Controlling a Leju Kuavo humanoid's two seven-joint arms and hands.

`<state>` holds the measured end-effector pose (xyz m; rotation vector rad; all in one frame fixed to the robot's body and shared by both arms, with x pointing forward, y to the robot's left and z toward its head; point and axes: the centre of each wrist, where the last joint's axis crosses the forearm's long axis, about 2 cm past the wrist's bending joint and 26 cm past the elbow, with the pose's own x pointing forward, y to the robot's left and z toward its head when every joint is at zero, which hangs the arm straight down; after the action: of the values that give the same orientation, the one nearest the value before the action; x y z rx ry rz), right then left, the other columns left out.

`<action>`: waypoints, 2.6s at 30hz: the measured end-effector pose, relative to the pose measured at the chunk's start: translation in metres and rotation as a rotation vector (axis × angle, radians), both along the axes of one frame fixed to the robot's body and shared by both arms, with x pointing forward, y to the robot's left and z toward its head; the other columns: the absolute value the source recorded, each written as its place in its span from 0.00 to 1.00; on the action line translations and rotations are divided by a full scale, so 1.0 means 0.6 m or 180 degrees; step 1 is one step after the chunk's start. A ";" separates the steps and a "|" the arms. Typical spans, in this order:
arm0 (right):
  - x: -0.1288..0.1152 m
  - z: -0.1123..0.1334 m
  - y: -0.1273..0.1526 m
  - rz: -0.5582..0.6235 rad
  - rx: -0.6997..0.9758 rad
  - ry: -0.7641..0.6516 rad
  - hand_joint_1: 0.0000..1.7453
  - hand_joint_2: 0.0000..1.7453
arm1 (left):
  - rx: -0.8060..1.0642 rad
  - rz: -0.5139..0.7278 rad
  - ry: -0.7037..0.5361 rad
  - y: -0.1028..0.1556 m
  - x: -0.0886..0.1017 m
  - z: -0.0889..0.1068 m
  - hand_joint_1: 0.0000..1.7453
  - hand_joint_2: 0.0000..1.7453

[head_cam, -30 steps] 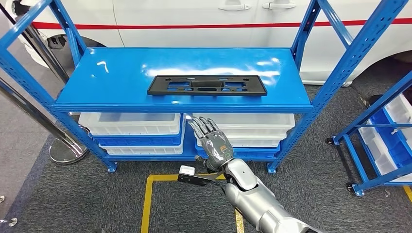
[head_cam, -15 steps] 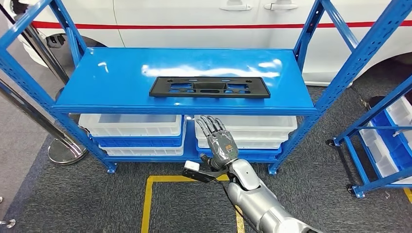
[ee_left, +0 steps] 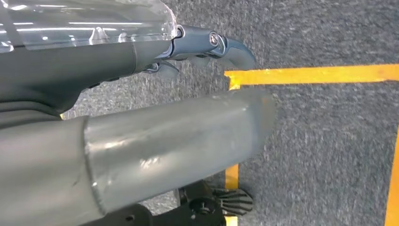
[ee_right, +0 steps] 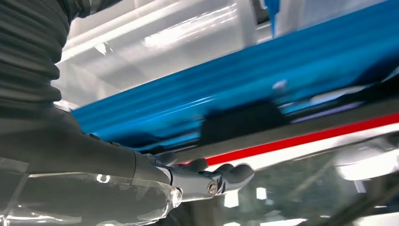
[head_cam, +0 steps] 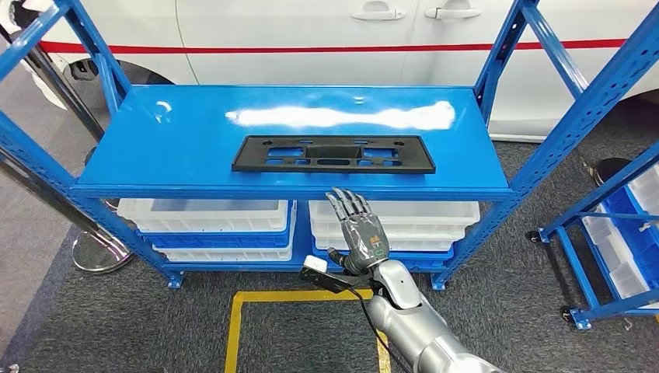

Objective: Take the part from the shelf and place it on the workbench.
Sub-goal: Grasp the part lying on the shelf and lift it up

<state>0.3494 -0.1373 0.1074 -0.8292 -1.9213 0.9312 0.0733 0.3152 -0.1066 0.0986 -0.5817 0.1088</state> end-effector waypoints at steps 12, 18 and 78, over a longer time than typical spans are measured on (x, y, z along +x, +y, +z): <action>0.002 0.005 -0.019 -0.0349 0.0468 0.0033 0.00 1.00 | 0.0037 0.0066 0.0034 0.001 -0.013 -0.002 0.00 0.00; 0.010 0.013 -0.024 -0.0566 0.0934 0.0126 0.00 1.00 | 0.0023 0.0114 0.0005 0.001 -0.012 -0.002 0.00 0.00; -0.024 0.014 -0.067 -0.0853 0.1592 -0.0250 0.01 1.00 | 0.0105 0.0166 -0.0197 0.004 -0.006 -0.001 0.00 0.00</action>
<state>0.3353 -0.1777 0.1157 -0.7987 -1.9293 0.2405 0.0694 0.3178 -0.1071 0.1429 -0.6428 0.1532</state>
